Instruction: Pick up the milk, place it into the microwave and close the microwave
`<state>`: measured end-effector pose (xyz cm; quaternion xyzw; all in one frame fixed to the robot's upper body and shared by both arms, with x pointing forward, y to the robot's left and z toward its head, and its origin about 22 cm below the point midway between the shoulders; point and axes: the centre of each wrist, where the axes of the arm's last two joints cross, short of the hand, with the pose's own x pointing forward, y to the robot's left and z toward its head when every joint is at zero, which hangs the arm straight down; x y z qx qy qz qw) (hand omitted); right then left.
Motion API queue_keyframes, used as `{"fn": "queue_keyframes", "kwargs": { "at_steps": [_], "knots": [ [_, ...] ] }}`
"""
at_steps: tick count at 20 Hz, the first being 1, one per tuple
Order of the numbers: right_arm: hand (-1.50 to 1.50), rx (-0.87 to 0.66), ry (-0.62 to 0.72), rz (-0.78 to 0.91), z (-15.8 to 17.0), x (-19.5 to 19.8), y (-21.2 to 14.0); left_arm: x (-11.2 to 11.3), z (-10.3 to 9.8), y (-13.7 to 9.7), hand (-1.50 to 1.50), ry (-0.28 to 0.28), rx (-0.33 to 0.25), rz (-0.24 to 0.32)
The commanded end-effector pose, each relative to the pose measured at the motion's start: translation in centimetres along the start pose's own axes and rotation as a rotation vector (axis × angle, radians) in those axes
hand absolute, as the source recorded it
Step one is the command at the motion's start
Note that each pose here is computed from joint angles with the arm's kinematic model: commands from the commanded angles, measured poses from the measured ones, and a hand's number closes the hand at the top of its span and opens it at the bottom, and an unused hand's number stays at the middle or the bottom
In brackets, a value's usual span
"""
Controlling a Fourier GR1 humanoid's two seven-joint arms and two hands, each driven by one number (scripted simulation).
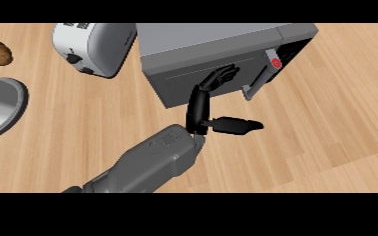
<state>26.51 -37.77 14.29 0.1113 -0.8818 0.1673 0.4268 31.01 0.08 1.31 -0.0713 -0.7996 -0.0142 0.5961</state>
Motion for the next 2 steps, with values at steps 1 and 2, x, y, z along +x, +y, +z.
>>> {"fn": "queue_keyframes", "kwargs": {
  "at_steps": [1, 2],
  "knots": [
    [-1.5, -0.01, -0.002, -0.033, -0.26, -0.21, -0.79, 0.72, -3.04, 0.8, -1.5, 0.013, 0.104, -0.024],
    [-1.5, -0.006, -0.009, -0.036, -0.56, -0.01, -1.16, 0.6, -2.88, 0.8, -1.5, 0.005, 0.094, -0.025]
  ]
}}
